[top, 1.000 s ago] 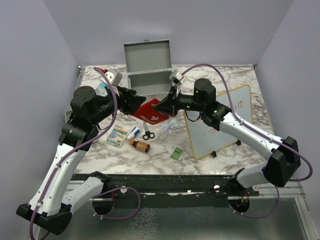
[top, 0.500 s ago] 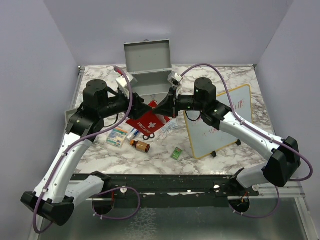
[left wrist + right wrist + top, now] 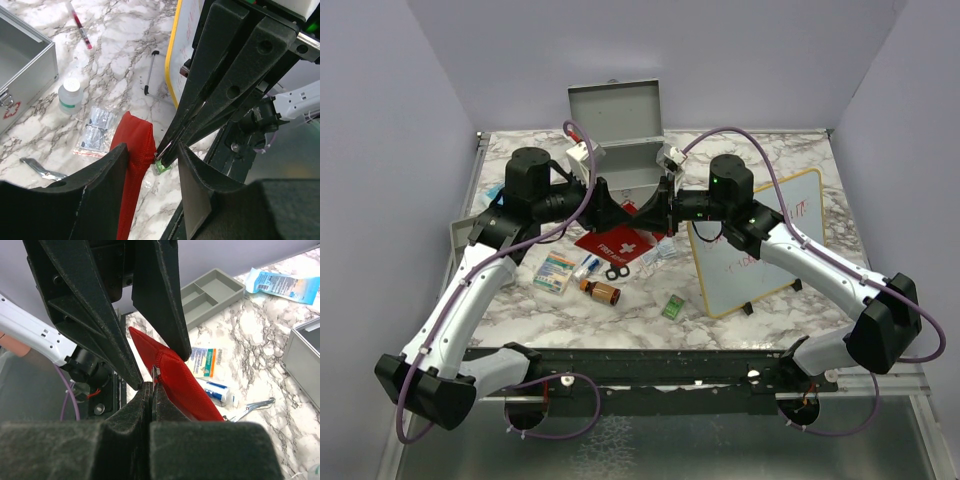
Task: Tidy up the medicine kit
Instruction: Zip the medicine pouch.
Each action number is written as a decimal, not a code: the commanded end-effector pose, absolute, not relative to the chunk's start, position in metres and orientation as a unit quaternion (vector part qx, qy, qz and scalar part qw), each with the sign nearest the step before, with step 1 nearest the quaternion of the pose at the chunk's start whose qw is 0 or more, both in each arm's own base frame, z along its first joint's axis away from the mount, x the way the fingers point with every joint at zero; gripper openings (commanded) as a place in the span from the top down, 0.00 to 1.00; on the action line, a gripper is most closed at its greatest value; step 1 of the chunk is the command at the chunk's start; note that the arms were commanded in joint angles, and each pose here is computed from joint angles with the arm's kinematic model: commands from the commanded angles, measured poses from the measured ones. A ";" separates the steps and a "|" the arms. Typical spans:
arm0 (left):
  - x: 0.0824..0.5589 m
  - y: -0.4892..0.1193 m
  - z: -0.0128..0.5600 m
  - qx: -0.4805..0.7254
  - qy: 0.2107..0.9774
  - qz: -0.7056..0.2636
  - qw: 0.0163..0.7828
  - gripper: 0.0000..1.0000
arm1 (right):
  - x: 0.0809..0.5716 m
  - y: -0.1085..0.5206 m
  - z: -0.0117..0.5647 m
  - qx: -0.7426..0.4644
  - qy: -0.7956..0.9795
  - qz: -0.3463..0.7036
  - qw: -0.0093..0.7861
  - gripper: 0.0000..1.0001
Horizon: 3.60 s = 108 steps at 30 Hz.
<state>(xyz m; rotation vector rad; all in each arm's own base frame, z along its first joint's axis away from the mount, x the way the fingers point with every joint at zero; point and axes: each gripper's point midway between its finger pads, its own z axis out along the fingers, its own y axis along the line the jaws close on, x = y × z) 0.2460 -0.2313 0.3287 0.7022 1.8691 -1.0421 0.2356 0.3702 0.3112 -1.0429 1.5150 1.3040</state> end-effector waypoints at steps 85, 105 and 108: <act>0.252 -0.200 0.409 0.160 0.740 -0.389 0.524 1.00 | 0.261 0.362 0.282 -0.291 0.680 0.508 0.441 1.00; 0.257 -0.198 0.389 0.156 0.751 -0.379 0.518 0.66 | 0.257 0.374 0.314 -0.355 0.630 0.524 0.450 1.00; 0.256 -0.200 0.381 0.167 0.752 -0.380 0.511 0.54 | 0.256 0.374 0.314 -0.360 0.627 0.525 0.449 1.00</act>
